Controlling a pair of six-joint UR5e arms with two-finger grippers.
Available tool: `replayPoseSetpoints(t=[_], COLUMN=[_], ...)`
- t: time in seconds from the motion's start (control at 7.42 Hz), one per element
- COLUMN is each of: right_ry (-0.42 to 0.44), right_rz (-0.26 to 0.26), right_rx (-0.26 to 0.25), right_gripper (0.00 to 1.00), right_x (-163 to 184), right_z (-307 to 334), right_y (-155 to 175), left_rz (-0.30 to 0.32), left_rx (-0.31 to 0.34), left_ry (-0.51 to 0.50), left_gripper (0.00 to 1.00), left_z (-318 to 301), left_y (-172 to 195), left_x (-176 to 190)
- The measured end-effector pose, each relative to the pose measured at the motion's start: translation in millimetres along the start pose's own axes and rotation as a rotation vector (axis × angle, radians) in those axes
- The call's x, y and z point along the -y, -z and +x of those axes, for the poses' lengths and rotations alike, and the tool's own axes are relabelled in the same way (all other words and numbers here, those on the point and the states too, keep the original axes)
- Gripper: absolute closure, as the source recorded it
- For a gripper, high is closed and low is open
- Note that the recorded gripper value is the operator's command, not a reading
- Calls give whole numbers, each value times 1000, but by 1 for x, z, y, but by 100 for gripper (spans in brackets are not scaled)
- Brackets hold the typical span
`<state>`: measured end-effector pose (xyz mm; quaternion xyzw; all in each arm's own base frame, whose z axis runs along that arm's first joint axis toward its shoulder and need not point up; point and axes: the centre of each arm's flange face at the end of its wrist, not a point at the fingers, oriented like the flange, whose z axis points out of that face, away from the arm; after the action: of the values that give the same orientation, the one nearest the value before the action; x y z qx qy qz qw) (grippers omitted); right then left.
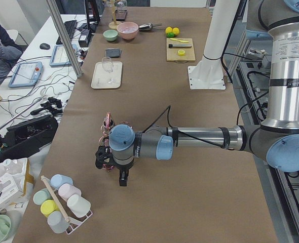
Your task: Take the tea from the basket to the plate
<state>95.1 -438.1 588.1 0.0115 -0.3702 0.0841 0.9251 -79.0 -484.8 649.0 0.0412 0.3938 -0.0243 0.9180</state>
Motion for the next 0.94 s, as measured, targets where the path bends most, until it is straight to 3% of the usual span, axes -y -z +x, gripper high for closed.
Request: replayPoseSetpoints(t=[0.94], right_ry=[-3], right_rz=[-5], right_rx=[18], right_gripper=[0], right_x=[-1], right_z=[-1], right_y=[-1], left_rz=[-31], left_rx=[2], left_ry=[38], left_gripper=[2], left_z=[-2], left_y=[-1], left_x=[1])
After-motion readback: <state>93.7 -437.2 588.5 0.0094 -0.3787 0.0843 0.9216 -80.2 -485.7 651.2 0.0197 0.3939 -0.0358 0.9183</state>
